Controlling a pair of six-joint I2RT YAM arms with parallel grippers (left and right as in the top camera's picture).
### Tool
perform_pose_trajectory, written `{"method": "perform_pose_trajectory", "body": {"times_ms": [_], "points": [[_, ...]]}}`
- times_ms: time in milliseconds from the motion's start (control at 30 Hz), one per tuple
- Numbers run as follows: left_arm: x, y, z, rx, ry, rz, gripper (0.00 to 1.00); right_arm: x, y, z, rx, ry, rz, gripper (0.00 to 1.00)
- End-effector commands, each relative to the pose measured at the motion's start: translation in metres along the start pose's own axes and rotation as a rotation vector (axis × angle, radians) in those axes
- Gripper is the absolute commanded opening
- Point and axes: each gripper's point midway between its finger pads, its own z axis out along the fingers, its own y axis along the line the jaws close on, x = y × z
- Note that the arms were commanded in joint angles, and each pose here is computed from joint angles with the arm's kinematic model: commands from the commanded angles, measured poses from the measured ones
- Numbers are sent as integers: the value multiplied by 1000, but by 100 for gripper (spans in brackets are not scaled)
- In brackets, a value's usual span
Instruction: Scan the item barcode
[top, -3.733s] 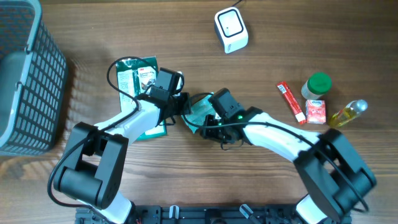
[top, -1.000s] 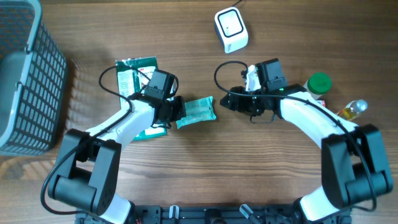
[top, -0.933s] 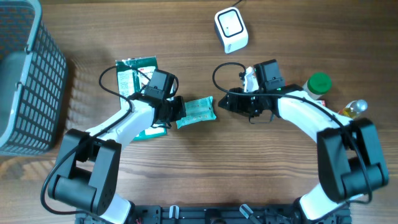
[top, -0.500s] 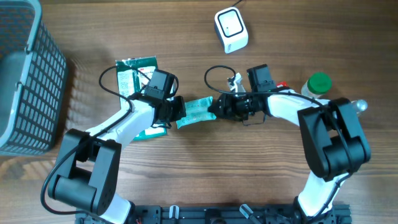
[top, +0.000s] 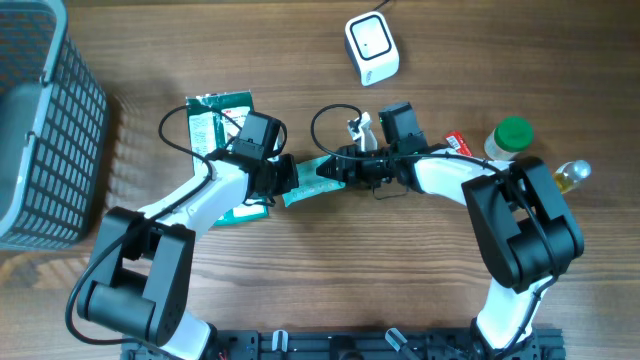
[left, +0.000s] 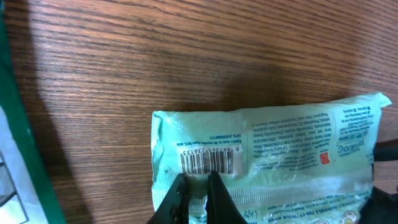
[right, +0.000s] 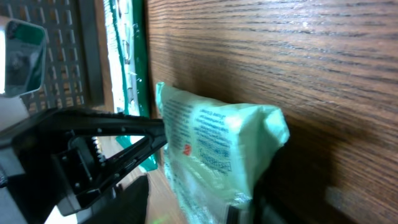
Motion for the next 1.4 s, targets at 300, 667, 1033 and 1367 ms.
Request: {"method": "perform_pose_trajectory", "body": {"times_ms": [300, 667, 1033, 1367], "points": [[9, 9, 11, -34, 33, 15, 4, 10, -3, 12, 25, 22, 12, 8], [-92, -1, -114, 119, -381, -57, 4, 7, -10, -8, 65, 14, -60, 6], [-121, 123, -164, -94, -541, -339, 23, 16, 30, -80, -92, 34, -121, 4], [-110, 135, -158, -120, -493, -372, 100, 62, 98, -142, -260, 44, -392, 4]]}}
